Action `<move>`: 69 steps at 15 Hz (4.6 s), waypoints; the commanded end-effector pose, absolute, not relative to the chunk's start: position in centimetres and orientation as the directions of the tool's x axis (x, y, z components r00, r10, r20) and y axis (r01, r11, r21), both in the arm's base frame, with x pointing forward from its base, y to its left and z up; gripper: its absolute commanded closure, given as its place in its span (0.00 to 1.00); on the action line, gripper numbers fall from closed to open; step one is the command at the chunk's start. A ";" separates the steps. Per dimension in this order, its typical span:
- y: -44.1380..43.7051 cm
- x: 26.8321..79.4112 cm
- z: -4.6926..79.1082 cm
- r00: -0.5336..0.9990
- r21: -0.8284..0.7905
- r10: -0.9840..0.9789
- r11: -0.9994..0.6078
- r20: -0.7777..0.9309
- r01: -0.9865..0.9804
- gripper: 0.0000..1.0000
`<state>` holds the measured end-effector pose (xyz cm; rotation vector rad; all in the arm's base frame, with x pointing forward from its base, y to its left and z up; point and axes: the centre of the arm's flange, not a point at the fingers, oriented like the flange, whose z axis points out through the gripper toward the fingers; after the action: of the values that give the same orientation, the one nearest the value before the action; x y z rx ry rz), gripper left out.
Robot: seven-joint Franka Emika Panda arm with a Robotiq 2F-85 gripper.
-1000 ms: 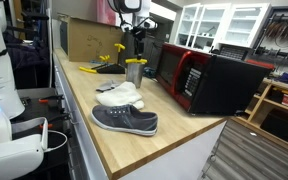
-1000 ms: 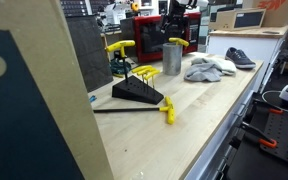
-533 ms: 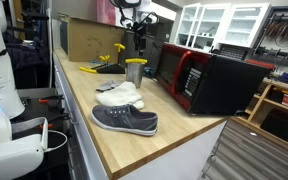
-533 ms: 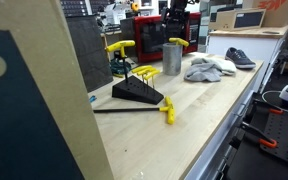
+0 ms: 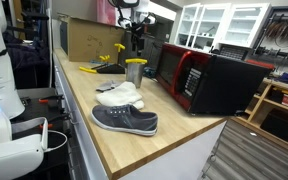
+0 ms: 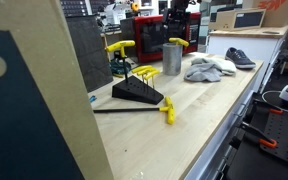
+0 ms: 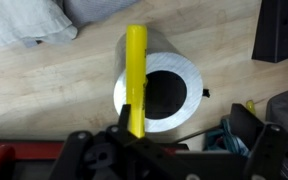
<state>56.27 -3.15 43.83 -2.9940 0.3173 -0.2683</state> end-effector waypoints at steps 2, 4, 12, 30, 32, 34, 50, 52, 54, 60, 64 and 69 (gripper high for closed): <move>-3.7 54.5 42.5 0.973 -0.119 -0.200 -0.975 0.114 -0.186 0.00; -4.0 54.2 42.3 0.973 -0.100 -0.203 -0.976 0.108 -0.193 0.00; -4.4 55.4 41.5 0.975 -0.033 -0.185 -0.983 0.125 -0.182 0.00; -5.0 55.4 42.0 0.970 0.011 -0.191 -0.981 0.153 -0.194 0.96; -4.8 55.3 42.2 0.970 0.021 -0.182 -0.982 0.158 -0.188 0.94; -4.5 55.1 42.7 0.972 0.041 -0.169 -0.983 0.165 -0.178 0.94; -1.4 53.8 55.3 0.989 0.193 -0.107 -0.973 0.099 -0.125 0.94; -0.6 54.0 56.8 0.990 0.203 -0.120 -0.970 0.079 -0.134 0.94; 0.2 54.6 57.6 0.992 0.208 -0.115 -0.970 0.061 -0.125 0.94; 3.9 57.5 57.6 0.998 0.221 -0.035 -0.974 0.058 -0.047 0.94; 7.2 59.0 57.5 0.996 0.222 0.040 -0.975 0.075 0.023 0.94; 9.5 57.4 59.9 0.994 0.260 0.098 -0.962 0.039 0.085 0.94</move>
<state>57.88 7.86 56.57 -3.3856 -0.0734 -0.0994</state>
